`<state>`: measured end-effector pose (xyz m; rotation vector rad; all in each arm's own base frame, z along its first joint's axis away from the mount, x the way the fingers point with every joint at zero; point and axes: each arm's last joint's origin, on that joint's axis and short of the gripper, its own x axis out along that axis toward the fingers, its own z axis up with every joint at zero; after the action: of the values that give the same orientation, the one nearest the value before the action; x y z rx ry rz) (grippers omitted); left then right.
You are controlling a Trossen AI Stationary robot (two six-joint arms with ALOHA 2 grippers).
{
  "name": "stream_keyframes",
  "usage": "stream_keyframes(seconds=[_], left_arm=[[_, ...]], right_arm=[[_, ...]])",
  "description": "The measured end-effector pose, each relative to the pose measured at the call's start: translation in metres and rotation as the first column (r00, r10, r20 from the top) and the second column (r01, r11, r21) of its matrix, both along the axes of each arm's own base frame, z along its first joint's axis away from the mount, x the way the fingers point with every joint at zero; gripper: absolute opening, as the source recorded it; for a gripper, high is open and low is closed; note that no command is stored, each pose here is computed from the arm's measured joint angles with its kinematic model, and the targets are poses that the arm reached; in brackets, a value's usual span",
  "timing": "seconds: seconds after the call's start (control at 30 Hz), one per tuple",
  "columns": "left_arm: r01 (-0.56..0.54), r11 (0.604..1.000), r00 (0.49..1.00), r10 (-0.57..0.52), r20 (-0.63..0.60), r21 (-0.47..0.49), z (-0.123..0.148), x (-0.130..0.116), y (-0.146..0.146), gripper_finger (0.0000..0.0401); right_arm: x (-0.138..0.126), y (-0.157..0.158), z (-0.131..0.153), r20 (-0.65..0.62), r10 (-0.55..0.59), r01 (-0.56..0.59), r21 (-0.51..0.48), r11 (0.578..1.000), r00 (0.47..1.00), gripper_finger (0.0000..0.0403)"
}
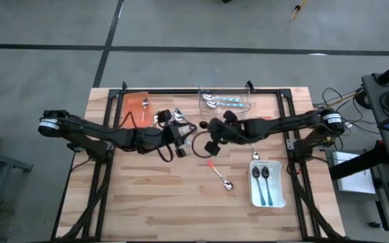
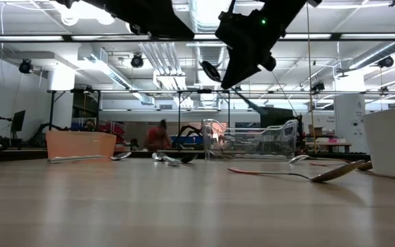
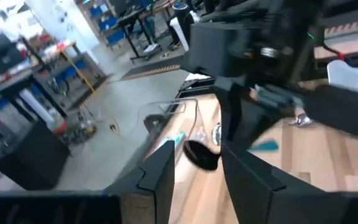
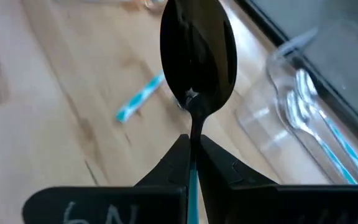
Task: Sort silverware by color (type)
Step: Put the blue spoon into the white bin
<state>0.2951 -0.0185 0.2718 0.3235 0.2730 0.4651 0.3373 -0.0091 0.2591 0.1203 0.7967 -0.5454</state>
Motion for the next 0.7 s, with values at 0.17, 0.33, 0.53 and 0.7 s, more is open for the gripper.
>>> stream_keyframes(seconds=[0.17, 0.33, 0.53, 0.7], left_arm=[[0.011, 0.998, 1.0, -0.01, -0.016, 0.063, -0.001, -0.02, 0.003, 0.0116], [0.011, 0.996, 1.0, -0.011, -0.001, 0.086, -0.004, -0.045, 0.006, 0.0115], [0.005, 0.997, 0.999, -0.009, 0.046, 0.079, -0.008, -0.065, 0.009, 0.011], [0.003, 0.997, 0.997, -0.009, 0.074, 0.073, -0.006, -0.071, 0.01, 0.0109]], right_arm=[[-0.006, -0.011, 0.02, -0.09, 0.004, 0.01, 0.157, 0.988, 0.996, 0.0009], [-0.016, -0.012, 0.035, -0.176, -0.004, 0.063, 0.334, 0.94, 0.984, 0.0009], [-0.034, -0.005, 0.044, -0.285, -0.049, 0.191, 0.497, 0.846, 0.957, 0.0009], [-0.055, 0.009, 0.044, -0.361, -0.073, 0.283, 0.572, 0.77, 0.93, 0.0009]])
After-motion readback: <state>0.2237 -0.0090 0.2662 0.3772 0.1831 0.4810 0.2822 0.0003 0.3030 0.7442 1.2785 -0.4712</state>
